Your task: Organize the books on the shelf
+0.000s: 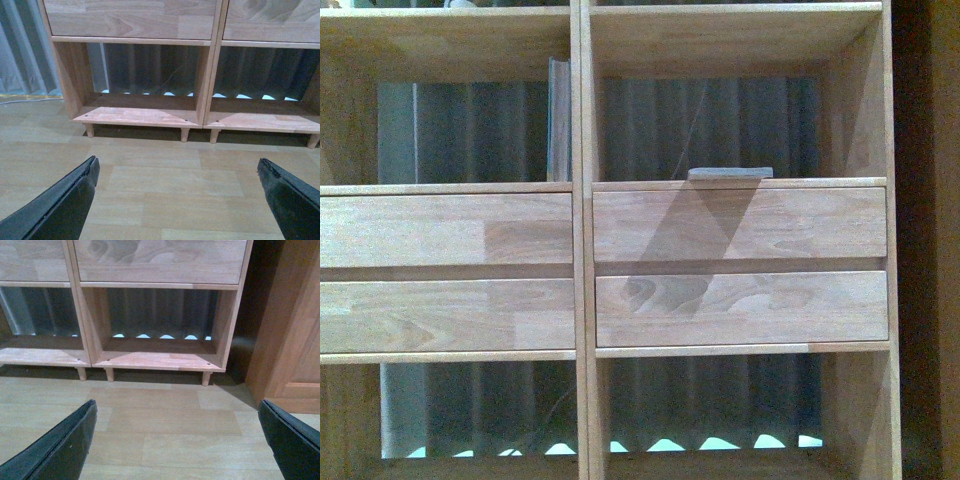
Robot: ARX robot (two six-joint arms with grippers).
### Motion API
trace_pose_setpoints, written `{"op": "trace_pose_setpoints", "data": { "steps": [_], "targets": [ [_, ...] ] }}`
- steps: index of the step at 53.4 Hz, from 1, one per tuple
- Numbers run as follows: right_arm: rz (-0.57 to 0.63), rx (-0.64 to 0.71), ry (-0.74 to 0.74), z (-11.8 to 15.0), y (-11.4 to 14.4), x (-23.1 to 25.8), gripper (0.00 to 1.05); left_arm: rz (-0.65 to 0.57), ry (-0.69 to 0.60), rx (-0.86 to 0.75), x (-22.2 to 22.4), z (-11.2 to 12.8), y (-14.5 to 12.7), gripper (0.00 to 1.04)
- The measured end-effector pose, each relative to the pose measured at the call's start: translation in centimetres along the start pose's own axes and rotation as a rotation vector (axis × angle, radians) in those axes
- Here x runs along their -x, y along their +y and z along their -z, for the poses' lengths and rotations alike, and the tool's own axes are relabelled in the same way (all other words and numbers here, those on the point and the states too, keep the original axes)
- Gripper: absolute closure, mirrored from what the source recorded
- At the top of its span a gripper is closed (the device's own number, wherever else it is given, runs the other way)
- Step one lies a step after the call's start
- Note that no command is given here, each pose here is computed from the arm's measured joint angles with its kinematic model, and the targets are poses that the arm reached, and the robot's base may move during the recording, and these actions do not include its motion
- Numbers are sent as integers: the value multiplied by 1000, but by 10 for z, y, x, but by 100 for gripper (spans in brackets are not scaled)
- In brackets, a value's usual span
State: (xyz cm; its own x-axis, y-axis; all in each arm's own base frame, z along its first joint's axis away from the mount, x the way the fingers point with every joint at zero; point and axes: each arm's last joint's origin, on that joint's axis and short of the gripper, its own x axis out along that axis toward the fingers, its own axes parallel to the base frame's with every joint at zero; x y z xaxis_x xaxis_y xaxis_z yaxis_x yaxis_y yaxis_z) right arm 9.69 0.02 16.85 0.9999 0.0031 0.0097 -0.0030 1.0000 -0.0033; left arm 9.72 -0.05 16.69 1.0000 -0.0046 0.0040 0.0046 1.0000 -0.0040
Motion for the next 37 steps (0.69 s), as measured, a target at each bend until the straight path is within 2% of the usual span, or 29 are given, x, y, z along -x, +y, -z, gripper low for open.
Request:
{"op": "trace_pose_setpoints", "data": {
  "steps": [37],
  "targets": [
    [0,0,0,0,0,0,7,-1,0,0,0,0,0,7]
  ]
}}
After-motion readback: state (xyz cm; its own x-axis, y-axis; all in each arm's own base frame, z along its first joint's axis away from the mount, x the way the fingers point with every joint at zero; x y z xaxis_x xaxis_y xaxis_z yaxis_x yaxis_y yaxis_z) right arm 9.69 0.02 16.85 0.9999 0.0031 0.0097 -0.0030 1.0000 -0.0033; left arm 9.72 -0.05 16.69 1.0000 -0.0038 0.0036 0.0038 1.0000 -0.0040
